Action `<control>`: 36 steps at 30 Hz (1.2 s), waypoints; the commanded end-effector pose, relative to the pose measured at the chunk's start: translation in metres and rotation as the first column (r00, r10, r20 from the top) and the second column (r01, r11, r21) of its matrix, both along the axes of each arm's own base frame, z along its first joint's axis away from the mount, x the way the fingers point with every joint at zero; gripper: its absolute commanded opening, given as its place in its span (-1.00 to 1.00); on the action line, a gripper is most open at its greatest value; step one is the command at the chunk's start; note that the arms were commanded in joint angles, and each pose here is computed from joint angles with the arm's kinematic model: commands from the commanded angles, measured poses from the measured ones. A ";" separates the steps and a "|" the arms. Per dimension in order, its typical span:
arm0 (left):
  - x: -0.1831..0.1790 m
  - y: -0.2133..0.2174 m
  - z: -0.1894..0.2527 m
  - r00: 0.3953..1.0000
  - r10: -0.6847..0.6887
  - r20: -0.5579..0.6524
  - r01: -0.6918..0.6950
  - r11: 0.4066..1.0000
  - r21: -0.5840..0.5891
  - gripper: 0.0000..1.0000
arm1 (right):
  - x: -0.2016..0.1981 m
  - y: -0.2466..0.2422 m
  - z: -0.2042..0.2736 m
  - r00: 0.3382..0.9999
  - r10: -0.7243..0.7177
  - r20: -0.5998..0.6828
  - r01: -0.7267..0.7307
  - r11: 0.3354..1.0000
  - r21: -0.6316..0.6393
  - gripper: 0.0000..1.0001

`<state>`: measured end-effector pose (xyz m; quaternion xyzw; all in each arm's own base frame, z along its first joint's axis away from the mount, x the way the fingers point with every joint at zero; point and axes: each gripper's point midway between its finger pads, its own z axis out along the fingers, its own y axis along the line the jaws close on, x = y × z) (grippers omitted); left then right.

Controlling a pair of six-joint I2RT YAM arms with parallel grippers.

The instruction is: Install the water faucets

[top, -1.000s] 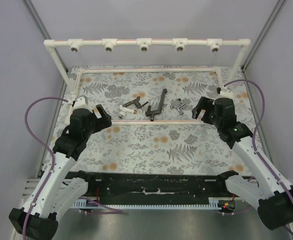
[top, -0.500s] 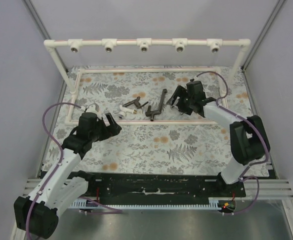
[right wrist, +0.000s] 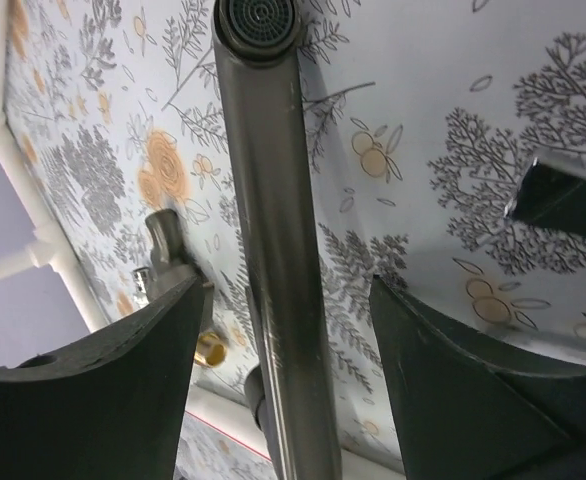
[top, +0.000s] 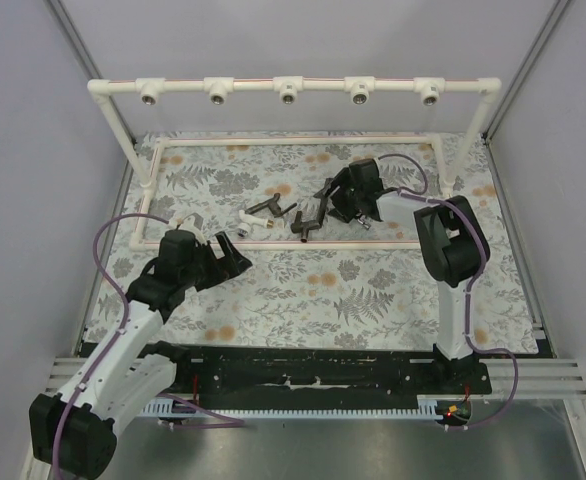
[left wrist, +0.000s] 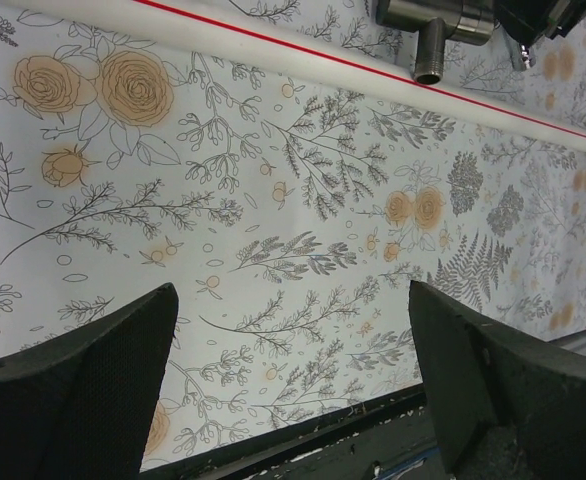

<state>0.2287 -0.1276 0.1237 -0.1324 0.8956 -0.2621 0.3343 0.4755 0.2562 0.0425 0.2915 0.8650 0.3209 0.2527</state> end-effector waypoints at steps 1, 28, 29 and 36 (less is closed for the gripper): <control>-0.001 -0.008 0.012 0.999 -0.008 0.031 0.010 0.998 -0.063 0.99 | 0.018 0.013 0.001 0.999 -0.049 -0.001 0.049 0.996 0.077 0.48; 0.033 -0.052 0.074 0.991 0.070 0.112 -0.009 0.881 -0.474 0.99 | -0.036 0.037 0.144 0.896 0.055 0.441 -0.263 0.866 0.426 -1.00; 0.036 -0.055 0.078 0.991 0.077 0.113 -0.009 0.863 -0.506 0.99 | -0.041 0.036 0.155 0.882 0.049 0.468 -0.279 0.856 0.436 -1.00; 0.057 -0.072 0.094 0.987 0.092 0.131 0.005 0.800 -0.600 0.99 | -0.073 0.037 0.198 0.833 0.033 0.552 -0.351 0.803 0.481 -1.00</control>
